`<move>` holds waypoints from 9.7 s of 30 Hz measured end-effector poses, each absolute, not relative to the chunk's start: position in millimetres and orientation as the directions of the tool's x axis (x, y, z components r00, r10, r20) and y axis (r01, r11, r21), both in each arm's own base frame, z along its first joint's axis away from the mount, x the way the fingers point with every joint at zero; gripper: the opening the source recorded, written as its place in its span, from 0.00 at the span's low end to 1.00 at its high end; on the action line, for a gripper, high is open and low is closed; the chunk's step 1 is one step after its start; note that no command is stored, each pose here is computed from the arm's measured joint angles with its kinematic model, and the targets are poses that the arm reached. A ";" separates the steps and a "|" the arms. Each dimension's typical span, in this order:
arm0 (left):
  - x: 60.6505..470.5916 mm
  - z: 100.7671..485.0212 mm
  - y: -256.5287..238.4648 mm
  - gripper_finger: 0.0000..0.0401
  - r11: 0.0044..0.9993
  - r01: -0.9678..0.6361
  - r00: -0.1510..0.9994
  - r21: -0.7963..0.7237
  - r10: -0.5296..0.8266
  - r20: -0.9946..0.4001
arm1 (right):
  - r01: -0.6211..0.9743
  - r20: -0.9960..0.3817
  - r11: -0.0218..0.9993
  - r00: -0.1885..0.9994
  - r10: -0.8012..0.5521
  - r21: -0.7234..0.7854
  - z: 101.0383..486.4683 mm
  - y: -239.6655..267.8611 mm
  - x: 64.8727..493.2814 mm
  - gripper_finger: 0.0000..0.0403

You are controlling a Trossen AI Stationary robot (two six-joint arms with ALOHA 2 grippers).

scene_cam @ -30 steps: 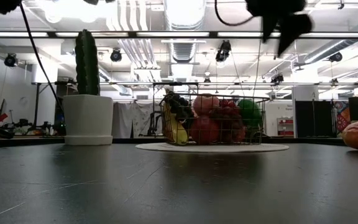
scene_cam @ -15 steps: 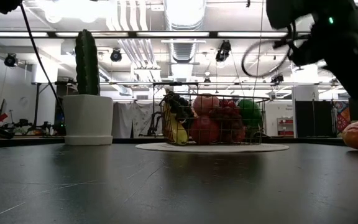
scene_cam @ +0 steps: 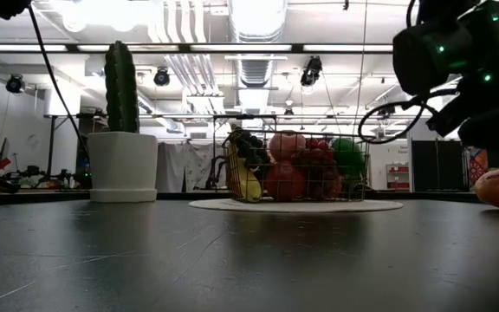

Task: Build produce basket
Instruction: Put the red mango into the wire basket, then put the red chili pepper into the wire basket

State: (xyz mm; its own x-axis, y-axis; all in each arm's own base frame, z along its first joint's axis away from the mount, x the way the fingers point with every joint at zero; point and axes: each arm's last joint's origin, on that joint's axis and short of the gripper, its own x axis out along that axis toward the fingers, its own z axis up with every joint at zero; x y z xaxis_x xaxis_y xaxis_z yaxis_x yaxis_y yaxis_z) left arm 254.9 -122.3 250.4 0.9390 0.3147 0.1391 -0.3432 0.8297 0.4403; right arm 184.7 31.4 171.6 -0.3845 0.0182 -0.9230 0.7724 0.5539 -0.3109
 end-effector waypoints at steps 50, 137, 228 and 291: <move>250.8 259.9 -120.7 0.84 0.849 -0.306 0.951 0.431 0.255 0.173 | 0.435 -0.848 0.888 0.518 -0.111 0.149 218.4 61.6 270.5 0.56; 363.4 274.4 -66.6 0.45 0.962 -0.146 0.987 0.229 0.157 -0.030 | 0.006 -0.113 0.994 0.994 0.006 0.109 199.5 67.8 214.6 0.87; 312.6 252.5 -91.8 0.73 0.972 -0.204 0.969 0.114 0.218 -0.119 | 0.053 -0.807 0.961 0.556 0.199 0.273 247.9 128.2 199.0 0.81; 244.1 298.0 -81.3 0.73 0.922 -0.249 0.968 0.297 0.226 0.110 | -0.341 -0.917 0.900 0.376 -0.133 -0.271 209.3 209.9 228.1 0.18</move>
State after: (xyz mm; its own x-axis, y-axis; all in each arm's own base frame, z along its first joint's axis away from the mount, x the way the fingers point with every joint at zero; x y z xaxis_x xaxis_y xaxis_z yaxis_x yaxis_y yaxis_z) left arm 244.1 -81.3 298.0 0.9680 0.2257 0.1101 -0.2487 0.9219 0.2969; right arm 228.1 209.9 209.3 0.3758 -0.1332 -0.9171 -0.3413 0.9002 -0.2706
